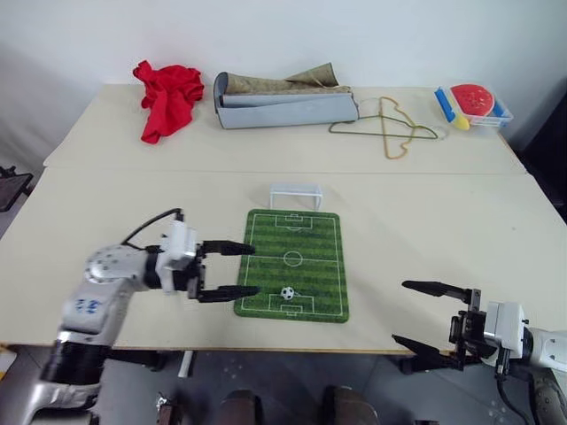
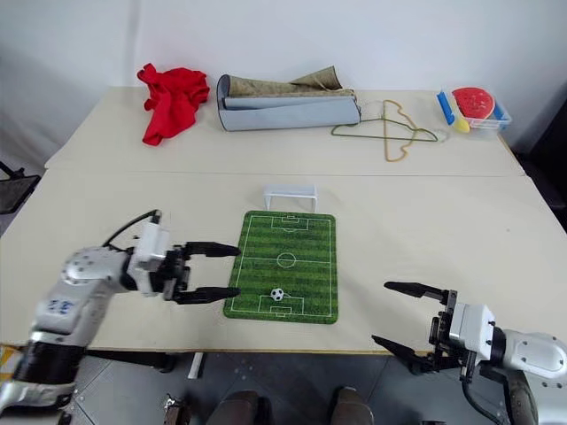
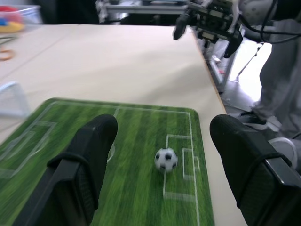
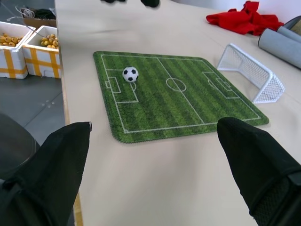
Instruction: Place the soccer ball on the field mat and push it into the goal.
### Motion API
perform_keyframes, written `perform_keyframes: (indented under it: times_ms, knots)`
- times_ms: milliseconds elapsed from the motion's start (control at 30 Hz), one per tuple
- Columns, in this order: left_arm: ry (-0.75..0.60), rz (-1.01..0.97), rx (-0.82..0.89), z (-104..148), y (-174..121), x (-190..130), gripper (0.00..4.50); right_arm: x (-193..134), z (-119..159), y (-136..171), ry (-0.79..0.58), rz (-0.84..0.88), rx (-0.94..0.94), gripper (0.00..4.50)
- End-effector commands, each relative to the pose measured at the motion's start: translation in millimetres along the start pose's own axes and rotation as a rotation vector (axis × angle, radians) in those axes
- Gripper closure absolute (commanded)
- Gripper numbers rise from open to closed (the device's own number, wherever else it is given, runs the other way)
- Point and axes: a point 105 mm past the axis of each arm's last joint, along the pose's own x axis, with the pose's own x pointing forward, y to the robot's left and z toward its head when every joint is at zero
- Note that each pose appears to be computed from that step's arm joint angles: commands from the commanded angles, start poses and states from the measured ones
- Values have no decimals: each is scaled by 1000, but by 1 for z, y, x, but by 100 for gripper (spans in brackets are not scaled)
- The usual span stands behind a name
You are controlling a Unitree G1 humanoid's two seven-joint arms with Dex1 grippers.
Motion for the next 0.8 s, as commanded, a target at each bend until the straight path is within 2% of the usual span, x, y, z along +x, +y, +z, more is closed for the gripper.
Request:
perform_keyframes:
  times_ms: [33, 233, 400, 500, 667, 800]
  knots:
    - [60, 18, -30, -8, -13, -26, 120, -5, 5, -5, -18, -18, -23, 0]
    - [184, -13, -120, -62, -54, -45, 300, -3, 8, -8, -47, -31, -55, 0]
    - [147, -57, -101, -67, -73, -31, 449, -2, 12, -1, -59, 17, -59, 0]
    - [89, -56, -84, -59, -71, -14, 449, -1, 15, 9, -69, 76, -49, 0]
    - [74, -99, -53, -56, -72, 7, 449, -6, 11, 12, -59, 88, -40, 0]
    - [65, -103, -37, -58, -59, 30, 449, -7, 9, 10, -50, 73, -32, 0]
